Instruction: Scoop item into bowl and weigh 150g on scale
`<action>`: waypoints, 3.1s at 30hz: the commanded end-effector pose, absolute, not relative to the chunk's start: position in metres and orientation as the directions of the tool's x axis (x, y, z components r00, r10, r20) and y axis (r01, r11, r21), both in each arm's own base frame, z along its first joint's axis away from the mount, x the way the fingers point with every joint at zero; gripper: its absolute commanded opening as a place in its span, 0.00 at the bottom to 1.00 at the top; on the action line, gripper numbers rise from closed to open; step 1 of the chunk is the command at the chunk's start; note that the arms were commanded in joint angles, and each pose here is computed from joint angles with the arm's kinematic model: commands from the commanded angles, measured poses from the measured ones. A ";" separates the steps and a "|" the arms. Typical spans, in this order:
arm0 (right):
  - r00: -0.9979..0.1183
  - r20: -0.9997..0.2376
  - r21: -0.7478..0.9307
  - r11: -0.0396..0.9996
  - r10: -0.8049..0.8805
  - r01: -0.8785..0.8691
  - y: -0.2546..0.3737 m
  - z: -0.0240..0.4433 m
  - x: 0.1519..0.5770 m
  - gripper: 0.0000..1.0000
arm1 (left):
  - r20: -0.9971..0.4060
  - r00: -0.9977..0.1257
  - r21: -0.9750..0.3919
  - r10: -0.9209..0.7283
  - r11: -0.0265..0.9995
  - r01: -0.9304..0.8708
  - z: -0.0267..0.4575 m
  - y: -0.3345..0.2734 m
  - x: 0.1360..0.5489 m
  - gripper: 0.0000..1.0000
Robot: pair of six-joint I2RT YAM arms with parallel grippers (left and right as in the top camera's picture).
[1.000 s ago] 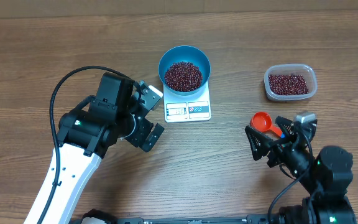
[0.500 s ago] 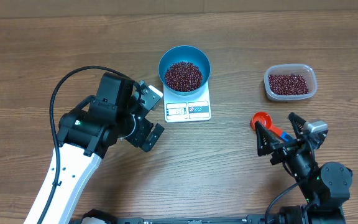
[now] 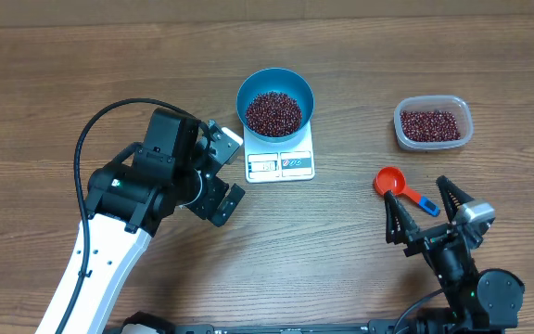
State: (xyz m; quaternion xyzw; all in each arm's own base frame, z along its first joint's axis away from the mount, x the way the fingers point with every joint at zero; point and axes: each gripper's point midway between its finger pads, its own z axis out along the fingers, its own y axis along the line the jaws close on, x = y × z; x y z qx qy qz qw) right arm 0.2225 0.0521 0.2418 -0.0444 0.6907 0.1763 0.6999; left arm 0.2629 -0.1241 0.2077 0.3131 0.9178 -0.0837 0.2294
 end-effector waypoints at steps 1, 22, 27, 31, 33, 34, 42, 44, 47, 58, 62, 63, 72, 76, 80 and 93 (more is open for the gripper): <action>0.014 -0.983 0.169 0.941 0.182 -0.293 0.048 0.235 0.224 1.00 | -0.486 -0.680 0.004 0.548 0.780 0.626 0.213 -0.124 0.266 1.00; 0.068 -0.980 0.169 0.965 0.186 -0.202 0.032 0.201 0.242 1.00 | -0.486 -0.680 0.004 0.548 0.780 0.626 0.213 -0.124 0.266 1.00; -0.049 -0.981 0.194 0.968 0.188 -0.162 0.028 0.171 0.244 1.00 | -0.486 -0.680 0.004 0.548 0.780 0.626 0.213 -0.124 0.266 1.00; -0.041 -0.981 0.192 0.971 0.188 -0.139 0.024 0.172 0.245 1.00 | -0.486 -0.680 0.004 0.548 0.780 0.626 0.213 -0.124 0.266 1.00; -0.041 -0.981 0.192 0.971 0.188 -0.140 0.024 0.172 0.245 1.00 | -0.486 -0.680 0.004 0.548 0.780 0.626 0.213 -0.124 0.266 1.00; -0.041 -0.981 0.192 0.971 0.188 -0.139 0.024 0.172 0.245 1.00 | -0.486 -0.680 0.004 0.548 0.780 0.626 0.213 -0.124 0.266 1.00; -0.042 -0.981 0.193 0.972 0.189 -0.136 0.024 0.172 0.245 1.00 | -0.486 -0.680 0.005 0.549 0.780 0.626 0.213 -0.124 0.266 1.00; -0.042 -0.981 0.193 0.972 0.189 -0.136 0.024 0.172 0.245 1.00 | -0.486 -0.680 0.005 0.549 0.780 0.626 0.213 -0.124 0.266 1.00; -0.040 -0.981 0.193 0.972 0.189 -0.137 0.024 0.172 0.245 1.00 | -0.486 -0.680 0.005 0.549 0.780 0.626 0.213 -0.124 0.266 1.00; -0.039 -0.981 0.192 0.972 0.189 -0.137 0.024 0.173 0.245 1.00 | -0.486 -0.680 0.005 0.549 0.780 0.626 0.213 -0.124 0.266 1.00; -0.039 -0.981 0.193 0.972 0.189 -0.137 0.024 0.172 0.245 1.00 | -0.486 -0.680 0.004 0.548 0.780 0.626 0.213 -0.124 0.266 1.00; -0.039 -0.981 0.193 0.972 0.189 -0.137 0.024 0.172 0.245 1.00 | -0.486 -0.680 0.005 0.549 0.780 0.626 0.213 -0.124 0.266 1.00; -0.040 -0.981 0.193 0.972 0.189 -0.136 0.024 0.172 0.245 1.00 | -0.486 -0.680 0.005 0.549 0.780 0.626 0.213 -0.124 0.266 0.99; -0.040 -0.981 0.193 0.972 0.189 -0.136 0.024 0.172 0.245 1.00 | -0.486 -0.680 0.005 0.549 0.780 0.626 0.213 -0.124 0.266 1.00; -0.040 -0.981 0.193 0.972 0.189 -0.136 0.024 0.172 0.245 1.00 | -0.486 -0.680 0.005 0.549 0.780 0.626 0.213 -0.124 0.266 1.00; -0.040 -0.981 0.193 0.972 0.189 -0.136 0.024 0.172 0.245 1.00 | -0.486 -0.680 0.005 0.549 0.780 0.626 0.213 -0.124 0.266 1.00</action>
